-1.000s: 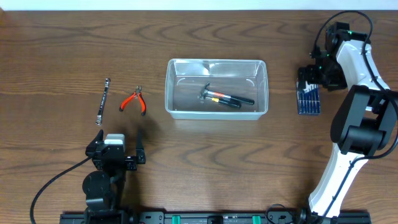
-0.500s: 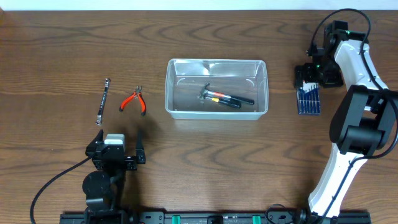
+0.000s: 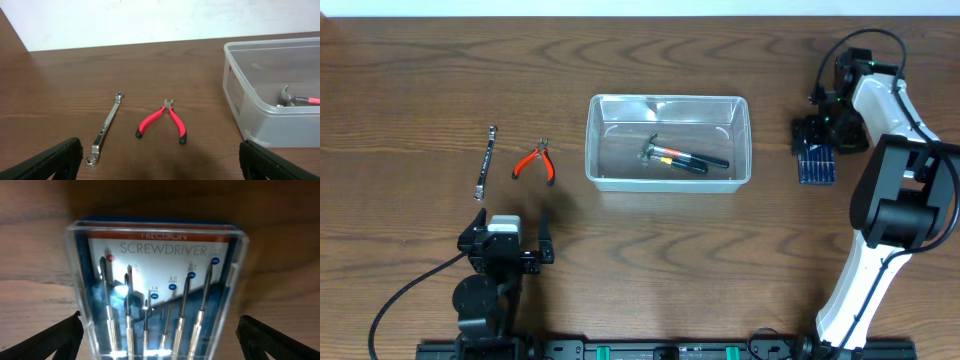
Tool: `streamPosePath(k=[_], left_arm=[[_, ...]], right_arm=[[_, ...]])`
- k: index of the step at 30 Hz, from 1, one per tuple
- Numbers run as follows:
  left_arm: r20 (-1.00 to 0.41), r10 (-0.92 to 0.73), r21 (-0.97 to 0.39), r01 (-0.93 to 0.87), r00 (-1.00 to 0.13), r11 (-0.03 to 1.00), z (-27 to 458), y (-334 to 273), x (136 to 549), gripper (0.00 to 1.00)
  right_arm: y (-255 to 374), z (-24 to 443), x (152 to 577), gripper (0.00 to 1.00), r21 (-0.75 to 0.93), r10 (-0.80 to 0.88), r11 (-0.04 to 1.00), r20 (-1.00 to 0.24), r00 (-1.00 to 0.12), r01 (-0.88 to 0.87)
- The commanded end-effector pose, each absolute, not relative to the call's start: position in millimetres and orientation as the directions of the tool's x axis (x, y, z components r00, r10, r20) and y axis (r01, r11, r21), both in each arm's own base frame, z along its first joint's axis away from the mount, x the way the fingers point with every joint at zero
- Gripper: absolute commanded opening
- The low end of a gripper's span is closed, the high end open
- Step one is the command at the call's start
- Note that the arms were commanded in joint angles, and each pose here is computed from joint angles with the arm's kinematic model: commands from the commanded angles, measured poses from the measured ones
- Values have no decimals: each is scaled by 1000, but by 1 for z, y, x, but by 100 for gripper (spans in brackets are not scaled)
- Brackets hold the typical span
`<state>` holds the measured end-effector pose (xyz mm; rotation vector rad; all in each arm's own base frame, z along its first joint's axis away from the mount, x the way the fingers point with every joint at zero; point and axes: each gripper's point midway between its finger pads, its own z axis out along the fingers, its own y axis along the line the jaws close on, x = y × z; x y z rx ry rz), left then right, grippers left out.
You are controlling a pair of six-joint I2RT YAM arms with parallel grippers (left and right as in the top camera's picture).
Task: Pack container
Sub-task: 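Lower the right gripper and close it on the screwdriver set box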
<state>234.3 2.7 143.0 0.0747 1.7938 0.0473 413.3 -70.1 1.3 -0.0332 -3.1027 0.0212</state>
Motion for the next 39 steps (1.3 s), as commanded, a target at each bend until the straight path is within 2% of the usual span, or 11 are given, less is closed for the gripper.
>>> streamPosePath(k=[1, 8, 39], left_arm=[[-966, 72, 71, 15, -248, 997, 130, 5, 234, 98], [-966, 72, 71, 15, -248, 997, 130, 5, 234, 98], [-966, 72, 71, 15, -248, 997, 130, 5, 234, 98]], right_arm=[[-66, -9, 406, 99, -23, 30, 999, 70, -997, 29], [-62, -11, 409, 99, -47, 81, 996, 59, -995, 79], [-66, -11, 408, 99, -50, 94, 995, 60, -994, 91]])
